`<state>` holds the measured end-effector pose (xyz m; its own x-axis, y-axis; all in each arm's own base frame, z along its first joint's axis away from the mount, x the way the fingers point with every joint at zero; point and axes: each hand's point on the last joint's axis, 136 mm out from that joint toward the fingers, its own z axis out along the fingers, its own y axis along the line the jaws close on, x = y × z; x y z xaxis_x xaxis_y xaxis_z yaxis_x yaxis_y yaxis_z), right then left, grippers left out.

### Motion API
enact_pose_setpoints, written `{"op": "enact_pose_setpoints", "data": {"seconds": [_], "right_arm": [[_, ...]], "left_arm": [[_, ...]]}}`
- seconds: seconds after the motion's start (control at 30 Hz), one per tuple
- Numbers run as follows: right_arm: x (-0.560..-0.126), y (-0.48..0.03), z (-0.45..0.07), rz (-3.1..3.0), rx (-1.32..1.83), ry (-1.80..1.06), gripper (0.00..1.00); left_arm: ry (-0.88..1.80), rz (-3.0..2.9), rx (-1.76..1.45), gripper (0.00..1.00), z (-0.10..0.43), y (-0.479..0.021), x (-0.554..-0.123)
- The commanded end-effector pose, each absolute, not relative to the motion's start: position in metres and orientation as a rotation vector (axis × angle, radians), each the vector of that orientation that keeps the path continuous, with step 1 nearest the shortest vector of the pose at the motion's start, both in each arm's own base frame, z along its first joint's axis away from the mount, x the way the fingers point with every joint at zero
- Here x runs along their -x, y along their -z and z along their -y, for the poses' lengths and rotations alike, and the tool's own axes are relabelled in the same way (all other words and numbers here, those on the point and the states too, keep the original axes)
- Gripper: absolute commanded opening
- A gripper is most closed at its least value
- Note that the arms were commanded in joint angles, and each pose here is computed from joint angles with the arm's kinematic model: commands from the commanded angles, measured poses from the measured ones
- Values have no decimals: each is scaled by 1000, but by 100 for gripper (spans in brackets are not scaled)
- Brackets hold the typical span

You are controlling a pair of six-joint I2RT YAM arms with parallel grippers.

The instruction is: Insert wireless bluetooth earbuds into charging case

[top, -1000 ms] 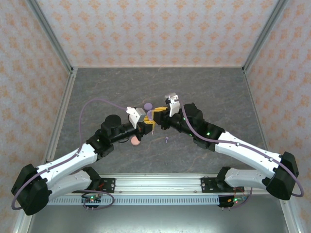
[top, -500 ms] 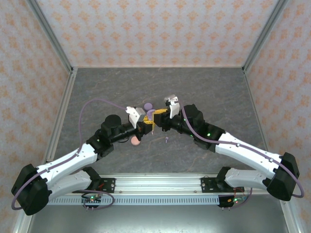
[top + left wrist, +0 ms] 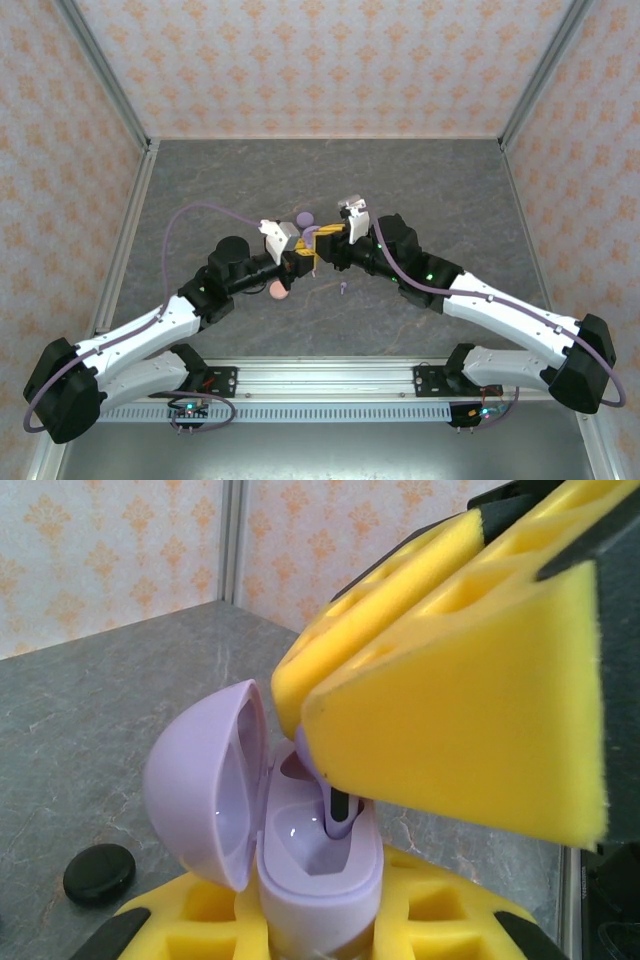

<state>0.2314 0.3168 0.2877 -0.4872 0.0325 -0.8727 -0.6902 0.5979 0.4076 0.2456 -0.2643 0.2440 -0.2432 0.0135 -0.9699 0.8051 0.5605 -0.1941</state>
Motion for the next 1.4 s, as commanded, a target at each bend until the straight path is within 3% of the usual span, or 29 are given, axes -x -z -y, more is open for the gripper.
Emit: {"op": "enact_pose_setpoints", "data": {"seconds": [0.0, 0.2, 0.4, 0.8, 1.37], "right_arm": [[-226, -299, -323, -1893, 544, -1009, 30], [-225, -315, -320, -1882, 528, -1015, 46], [-226, -325, -308, -1913, 504, -955, 53], [-214, -307, -308, -2114, 529, -1032, 43], [-225, -302, -319, -2121, 531, -1026, 44]], "left_arm": [[873, -1591, -683, 5, 267, -267, -247], [874, -1590, -682, 5, 267, -267, -247], [873, -1590, -681, 5, 267, -268, -247], [868, -1589, -679, 4, 267, -268, -248], [869, -1590, -684, 4, 266, -267, -247]]}}
